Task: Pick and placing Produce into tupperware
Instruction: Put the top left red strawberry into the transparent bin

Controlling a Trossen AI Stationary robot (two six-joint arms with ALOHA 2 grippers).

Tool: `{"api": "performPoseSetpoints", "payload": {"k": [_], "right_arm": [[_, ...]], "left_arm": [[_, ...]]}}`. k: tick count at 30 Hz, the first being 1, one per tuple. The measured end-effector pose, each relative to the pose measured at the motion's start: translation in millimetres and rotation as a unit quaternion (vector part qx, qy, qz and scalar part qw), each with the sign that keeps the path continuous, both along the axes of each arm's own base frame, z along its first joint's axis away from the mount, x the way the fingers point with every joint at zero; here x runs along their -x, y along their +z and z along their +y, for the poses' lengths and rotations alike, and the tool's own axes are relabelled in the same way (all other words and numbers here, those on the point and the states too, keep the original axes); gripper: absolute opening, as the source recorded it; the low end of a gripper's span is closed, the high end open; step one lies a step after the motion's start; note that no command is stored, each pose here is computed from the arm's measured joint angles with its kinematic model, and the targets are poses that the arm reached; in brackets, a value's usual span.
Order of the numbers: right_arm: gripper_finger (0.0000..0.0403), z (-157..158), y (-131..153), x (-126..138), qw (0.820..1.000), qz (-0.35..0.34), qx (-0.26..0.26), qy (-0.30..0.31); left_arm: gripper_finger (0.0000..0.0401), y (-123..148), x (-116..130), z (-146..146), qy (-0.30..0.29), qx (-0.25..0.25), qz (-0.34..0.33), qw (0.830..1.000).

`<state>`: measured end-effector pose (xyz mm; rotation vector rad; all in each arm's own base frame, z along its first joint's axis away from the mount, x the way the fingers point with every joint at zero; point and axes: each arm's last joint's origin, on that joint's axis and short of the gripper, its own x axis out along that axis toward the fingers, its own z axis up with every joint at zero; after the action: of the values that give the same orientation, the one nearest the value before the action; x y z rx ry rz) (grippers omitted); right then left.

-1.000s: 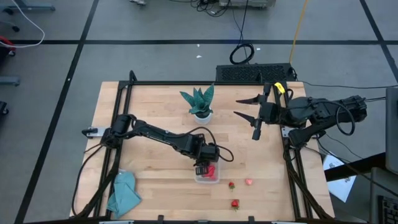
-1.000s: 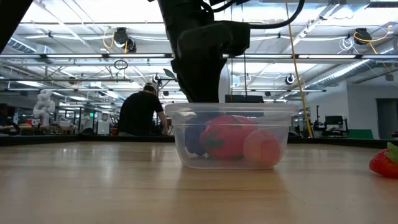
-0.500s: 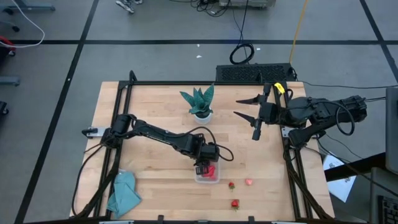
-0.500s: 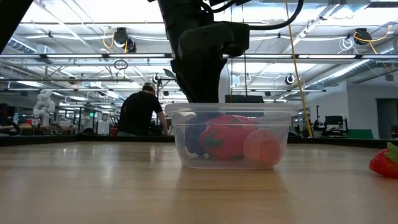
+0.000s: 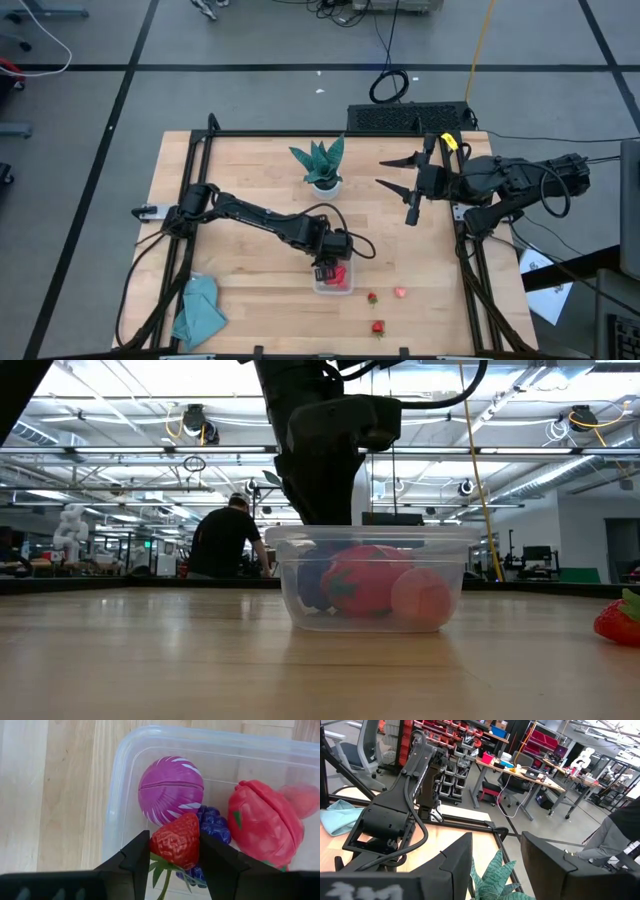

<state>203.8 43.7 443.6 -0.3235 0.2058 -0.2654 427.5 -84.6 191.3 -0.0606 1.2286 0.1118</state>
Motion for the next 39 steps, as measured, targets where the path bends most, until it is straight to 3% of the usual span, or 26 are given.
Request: {"api": "performPoseSetpoints", "payload": {"k": [39], "right_arm": [[0.0160,0.0,0.0,0.0,1.000,-0.001,-0.004,0.000]], "left_arm": [[0.0150,1.9,-0.5,-0.7,0.008,0.015,-0.005,1.000]]}}
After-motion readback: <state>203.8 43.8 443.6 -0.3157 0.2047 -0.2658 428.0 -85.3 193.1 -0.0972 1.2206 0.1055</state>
